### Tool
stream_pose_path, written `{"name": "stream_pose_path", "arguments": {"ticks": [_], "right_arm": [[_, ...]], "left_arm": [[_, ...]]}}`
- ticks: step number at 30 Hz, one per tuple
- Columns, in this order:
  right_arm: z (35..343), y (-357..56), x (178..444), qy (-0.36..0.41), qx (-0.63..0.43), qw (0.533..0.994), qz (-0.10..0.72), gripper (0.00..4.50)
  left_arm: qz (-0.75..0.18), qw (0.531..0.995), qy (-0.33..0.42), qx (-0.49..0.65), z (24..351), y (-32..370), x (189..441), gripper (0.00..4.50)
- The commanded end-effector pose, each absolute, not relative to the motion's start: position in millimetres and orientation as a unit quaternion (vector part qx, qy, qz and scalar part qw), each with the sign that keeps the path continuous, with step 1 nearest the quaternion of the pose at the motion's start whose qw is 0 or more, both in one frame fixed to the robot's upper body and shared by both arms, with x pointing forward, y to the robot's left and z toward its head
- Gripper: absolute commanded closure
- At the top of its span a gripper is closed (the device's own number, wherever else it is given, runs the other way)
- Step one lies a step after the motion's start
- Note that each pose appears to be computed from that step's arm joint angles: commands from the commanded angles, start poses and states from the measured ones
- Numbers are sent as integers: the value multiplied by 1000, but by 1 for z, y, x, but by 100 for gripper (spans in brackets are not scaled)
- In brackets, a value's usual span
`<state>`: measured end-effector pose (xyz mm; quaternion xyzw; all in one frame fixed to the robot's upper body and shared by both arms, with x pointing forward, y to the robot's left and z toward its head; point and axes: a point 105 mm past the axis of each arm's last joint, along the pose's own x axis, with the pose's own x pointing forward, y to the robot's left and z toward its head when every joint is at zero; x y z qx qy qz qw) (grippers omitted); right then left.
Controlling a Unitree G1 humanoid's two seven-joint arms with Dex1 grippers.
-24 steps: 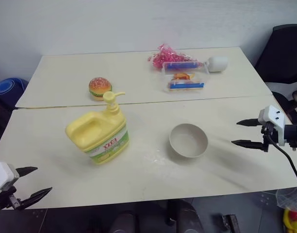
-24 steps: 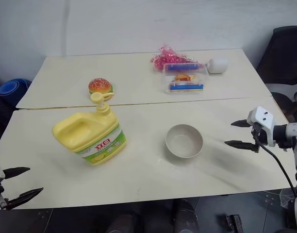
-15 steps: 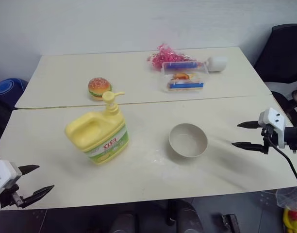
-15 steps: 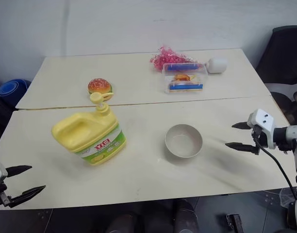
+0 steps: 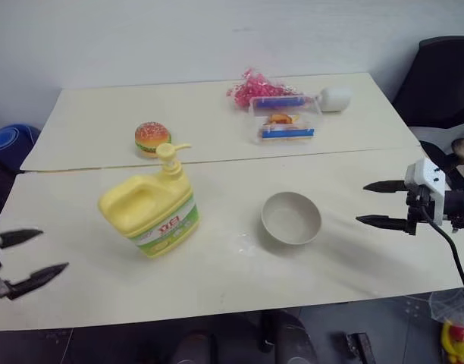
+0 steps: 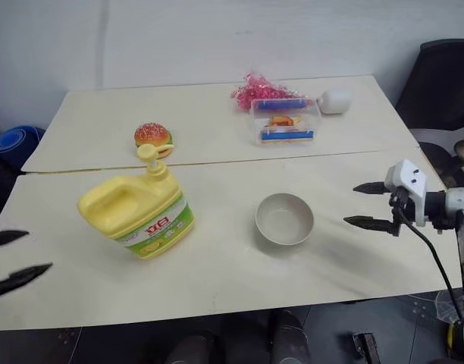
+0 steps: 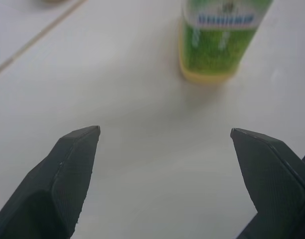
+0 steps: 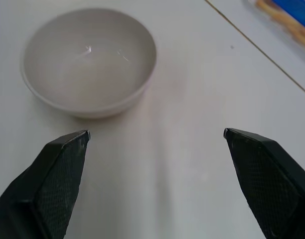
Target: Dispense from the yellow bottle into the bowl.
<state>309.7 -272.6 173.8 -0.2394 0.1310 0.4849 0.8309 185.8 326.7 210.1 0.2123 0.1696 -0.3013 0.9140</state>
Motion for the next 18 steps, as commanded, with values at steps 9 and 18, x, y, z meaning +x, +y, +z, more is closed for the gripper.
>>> {"name": "stream_pose_path", "arguments": {"ticks": [9,18], "right_arm": [[181,-183,265,77,-314,713,623,0],[138,-140,258,78,-351,687,631,84]], "left_arm": [[-572,782,89,233,321,200,158,3],[-629,695,194,289,240,181,150,0]]}}
